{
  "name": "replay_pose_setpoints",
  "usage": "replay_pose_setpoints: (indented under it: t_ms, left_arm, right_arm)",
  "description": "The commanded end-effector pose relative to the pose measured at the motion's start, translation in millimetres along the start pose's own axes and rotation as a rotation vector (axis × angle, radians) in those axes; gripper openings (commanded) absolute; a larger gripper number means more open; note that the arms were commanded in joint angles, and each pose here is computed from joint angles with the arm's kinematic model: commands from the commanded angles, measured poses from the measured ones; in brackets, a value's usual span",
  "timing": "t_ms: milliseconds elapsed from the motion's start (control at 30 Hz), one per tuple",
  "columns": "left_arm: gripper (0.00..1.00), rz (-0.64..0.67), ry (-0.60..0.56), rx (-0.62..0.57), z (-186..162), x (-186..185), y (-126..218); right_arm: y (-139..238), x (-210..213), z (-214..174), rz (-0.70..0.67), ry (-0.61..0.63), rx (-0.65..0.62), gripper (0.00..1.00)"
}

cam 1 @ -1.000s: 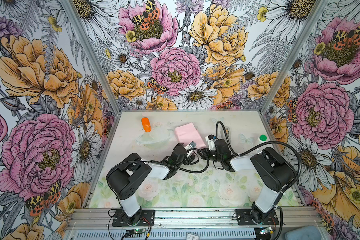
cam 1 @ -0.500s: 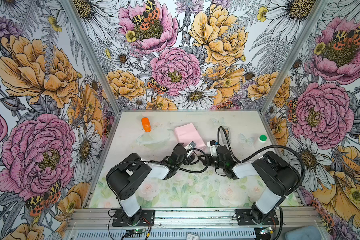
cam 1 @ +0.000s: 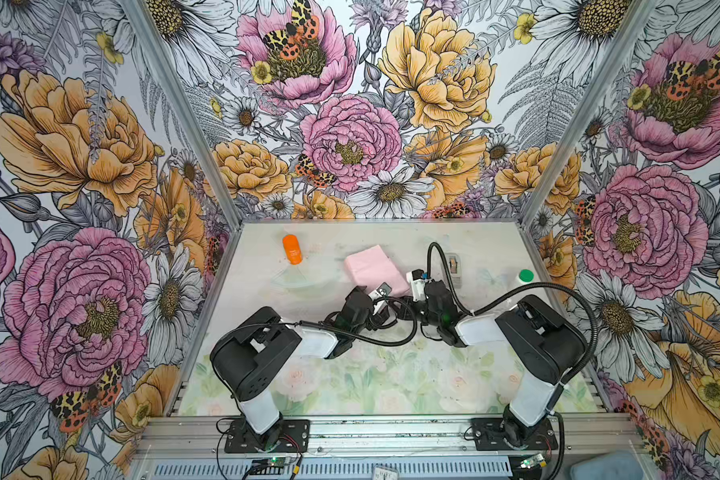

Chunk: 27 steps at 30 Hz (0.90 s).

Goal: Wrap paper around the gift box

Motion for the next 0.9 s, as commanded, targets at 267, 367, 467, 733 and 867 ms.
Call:
replay_pose_setpoints:
  t_ms: [267, 367, 467, 733, 867]
  left_arm:
    - [0.87, -0.016, 0.008, 0.052, -12.1, -2.4, 3.9]
    - [0.87, -0.015, 0.009, 0.052, -11.9, -2.0, 2.9]
    - [0.87, -0.015, 0.011, 0.056, -13.1, -2.0, 1.9]
    - [0.87, -0.015, 0.007, 0.055, -12.1, -1.4, 2.9]
    - [0.87, -0.016, 0.005, 0.054, -11.8, -1.3, 3.2]
  right_arm:
    - [12.8, 1.5, -0.7, -0.006, 0.039, -0.033, 0.01]
    - [18.4, -4.9, -9.8, -0.025, 0.026, -0.02, 0.01]
    - [17.9, -6.3, -10.9, -0.025, 0.022, -0.02, 0.0]
    - [1.9, -3.3, -1.6, -0.007, 0.035, -0.029, 0.0]
    - [-9.0, -0.4, 11.6, 0.003, 0.049, -0.048, 0.0]
Point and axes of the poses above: each gripper's point midway between its finger pads, its own y axis back along the fingers, its own x axis along the line the jaws close on, z = x × y, the point moved 6 cm from there along y, back along the fingers, and after that the axes turned 5 degrees about -y, right-handed, at the moved point
